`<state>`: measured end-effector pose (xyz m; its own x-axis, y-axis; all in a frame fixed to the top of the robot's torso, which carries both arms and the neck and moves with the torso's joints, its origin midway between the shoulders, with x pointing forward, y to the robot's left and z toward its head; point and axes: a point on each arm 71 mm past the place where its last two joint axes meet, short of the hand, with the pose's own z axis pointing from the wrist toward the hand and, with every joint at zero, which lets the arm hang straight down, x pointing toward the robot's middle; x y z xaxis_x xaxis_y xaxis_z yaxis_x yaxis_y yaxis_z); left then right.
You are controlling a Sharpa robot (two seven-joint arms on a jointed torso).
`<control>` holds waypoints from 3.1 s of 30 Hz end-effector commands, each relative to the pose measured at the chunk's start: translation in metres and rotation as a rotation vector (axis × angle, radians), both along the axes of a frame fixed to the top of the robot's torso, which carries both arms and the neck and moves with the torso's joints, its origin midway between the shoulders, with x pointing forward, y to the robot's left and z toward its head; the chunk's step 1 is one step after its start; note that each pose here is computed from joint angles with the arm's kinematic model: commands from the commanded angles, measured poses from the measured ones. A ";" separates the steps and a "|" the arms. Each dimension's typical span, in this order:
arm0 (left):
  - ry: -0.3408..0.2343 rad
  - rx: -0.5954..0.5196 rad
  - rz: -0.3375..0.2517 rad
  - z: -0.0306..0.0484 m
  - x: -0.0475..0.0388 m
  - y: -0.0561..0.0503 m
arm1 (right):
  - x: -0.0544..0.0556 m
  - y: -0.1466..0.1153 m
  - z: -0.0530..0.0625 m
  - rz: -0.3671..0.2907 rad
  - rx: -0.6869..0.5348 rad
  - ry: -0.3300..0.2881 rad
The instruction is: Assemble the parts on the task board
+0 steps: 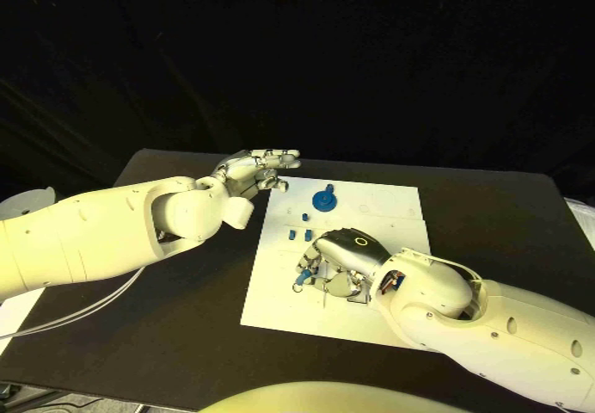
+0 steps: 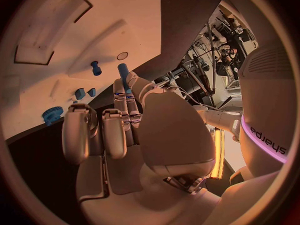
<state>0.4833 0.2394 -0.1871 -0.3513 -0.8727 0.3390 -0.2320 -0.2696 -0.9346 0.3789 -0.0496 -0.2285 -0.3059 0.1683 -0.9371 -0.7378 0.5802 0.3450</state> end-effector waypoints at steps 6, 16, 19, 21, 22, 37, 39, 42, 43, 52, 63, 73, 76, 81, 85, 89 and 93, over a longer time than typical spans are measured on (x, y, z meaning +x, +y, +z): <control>-0.008 -0.013 -0.020 0.0011 -0.0005 -0.003 | -0.001 0.005 -0.009 0.035 -0.060 0.015; -0.007 -0.013 -0.020 0.0009 -0.0005 -0.003 | 0.000 0.007 -0.014 0.034 -0.085 0.017; -0.007 -0.013 -0.021 0.0010 -0.0006 -0.003 | 0.001 0.008 -0.016 0.032 -0.096 0.017; -0.007 -0.013 -0.021 0.0010 -0.0006 -0.003 | 0.002 0.008 -0.017 0.031 -0.104 0.019; -0.007 -0.013 -0.021 0.0009 -0.0006 -0.003 | 0.002 0.009 -0.018 0.031 -0.108 0.020; -0.005 -0.012 -0.021 0.0009 -0.0010 -0.002 | 0.001 0.013 -0.018 0.017 -0.073 -0.006; -0.004 -0.012 -0.022 0.0009 -0.0010 -0.002 | 0.002 0.013 -0.017 0.012 -0.058 -0.014; -0.003 -0.011 -0.022 0.0008 -0.0011 -0.002 | 0.002 0.012 -0.015 0.007 -0.031 -0.028; -0.003 -0.011 -0.022 0.0008 -0.0011 -0.002 | 0.002 0.011 -0.014 0.006 -0.020 -0.033; -0.002 -0.009 -0.019 0.0007 -0.0011 0.000 | -0.003 -0.012 0.003 -0.029 0.095 -0.076; 0.000 -0.007 -0.016 0.0010 -0.0038 0.002 | 0.010 -0.124 0.034 -0.397 0.126 0.157; 0.006 -0.010 -0.033 0.0000 -0.0090 -0.003 | -0.010 -0.190 0.016 -0.678 -0.011 0.274; 0.007 -0.010 -0.036 -0.0006 -0.0095 -0.004 | -0.015 -0.193 0.011 -0.700 -0.049 0.277; 0.008 -0.010 -0.038 -0.0011 -0.0097 -0.005 | -0.019 -0.189 0.005 -0.703 -0.092 0.272; 0.008 -0.010 -0.037 -0.0013 -0.0097 -0.004 | -0.020 -0.180 -0.002 -0.689 -0.113 0.266; 0.008 -0.009 -0.035 -0.0014 -0.0096 -0.003 | -0.021 -0.173 -0.008 -0.677 -0.124 0.267; 0.009 -0.008 -0.034 -0.0015 -0.0094 -0.003 | -0.020 -0.168 -0.012 -0.667 -0.130 0.265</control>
